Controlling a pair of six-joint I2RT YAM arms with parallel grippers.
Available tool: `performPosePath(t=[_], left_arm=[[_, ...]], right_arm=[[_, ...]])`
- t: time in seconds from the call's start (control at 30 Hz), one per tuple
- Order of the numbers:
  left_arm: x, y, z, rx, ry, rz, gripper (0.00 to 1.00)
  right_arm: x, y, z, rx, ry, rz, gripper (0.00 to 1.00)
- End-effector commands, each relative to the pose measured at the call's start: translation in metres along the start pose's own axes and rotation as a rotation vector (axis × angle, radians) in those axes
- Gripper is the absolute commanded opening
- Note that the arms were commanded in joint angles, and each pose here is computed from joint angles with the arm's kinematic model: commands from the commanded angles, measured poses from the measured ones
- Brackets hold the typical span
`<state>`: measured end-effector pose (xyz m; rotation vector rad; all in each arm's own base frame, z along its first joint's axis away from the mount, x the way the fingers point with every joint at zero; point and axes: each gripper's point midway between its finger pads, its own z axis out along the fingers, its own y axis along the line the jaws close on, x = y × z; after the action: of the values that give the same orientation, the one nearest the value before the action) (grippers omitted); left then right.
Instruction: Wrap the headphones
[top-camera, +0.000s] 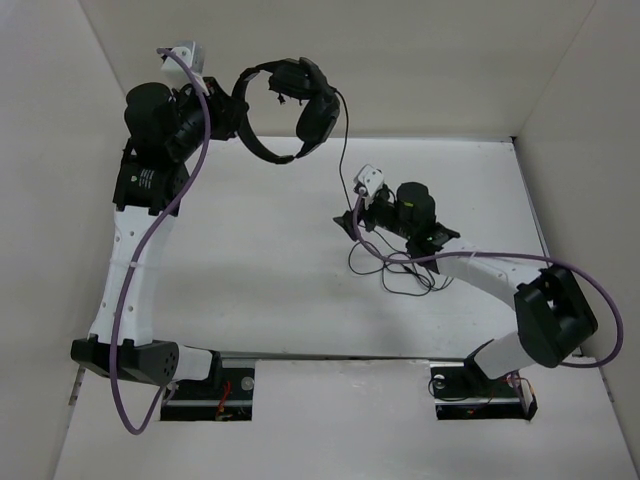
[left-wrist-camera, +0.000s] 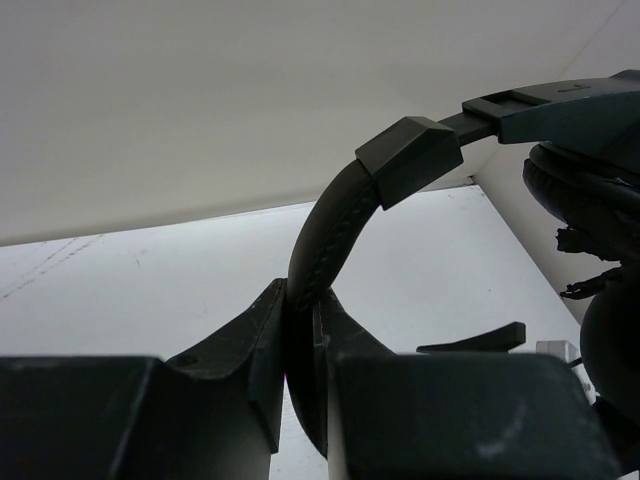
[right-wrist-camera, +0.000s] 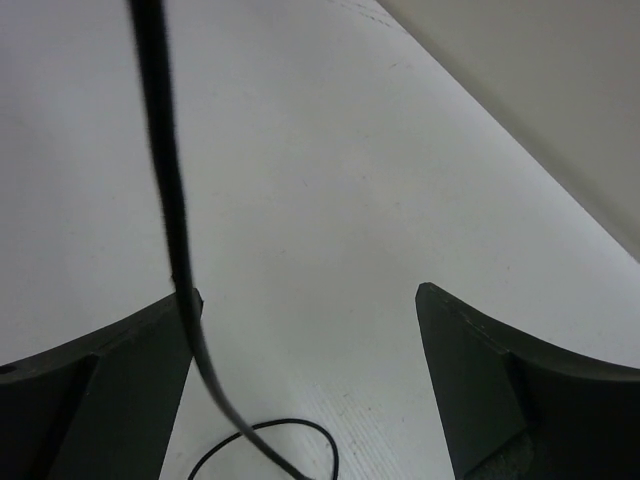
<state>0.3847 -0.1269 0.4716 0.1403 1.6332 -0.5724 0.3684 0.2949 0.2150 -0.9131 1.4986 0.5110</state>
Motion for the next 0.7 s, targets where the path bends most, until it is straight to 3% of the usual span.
performPosePath(t=[0.0,0.1,0.27,0.43,0.57,0.67], left_arm=[[-0.054,-0.018,-0.02,0.033,-0.168,0.043,0.0],[-0.055,-0.017,-0.017,0.031,-0.172,0.041,0.0],[-0.06,-0.016,-0.018,0.031,-0.181,0.027,0.0],[-0.063,-0.016,-0.023,0.033,-0.191,0.018,0.0],[-0.065,-0.017,-0.028,0.031,-0.197,0.017,0.0],[-0.064,-0.017,-0.029,0.031,-0.197,0.017,0.0]], right_arm=[[-0.027,0.009,-0.012,-0.014,-0.089,-0.011,0.91],[-0.021,0.014,-0.019,-0.024,-0.082,0.004,0.8],[-0.018,0.032,-0.023,-0.109,-0.085,0.033,0.52],[-0.021,0.032,-0.02,-0.117,-0.093,0.036,0.13],[-0.026,0.029,-0.019,-0.117,-0.1,0.028,0.02],[-0.028,0.029,-0.02,-0.121,-0.101,0.028,0.0]])
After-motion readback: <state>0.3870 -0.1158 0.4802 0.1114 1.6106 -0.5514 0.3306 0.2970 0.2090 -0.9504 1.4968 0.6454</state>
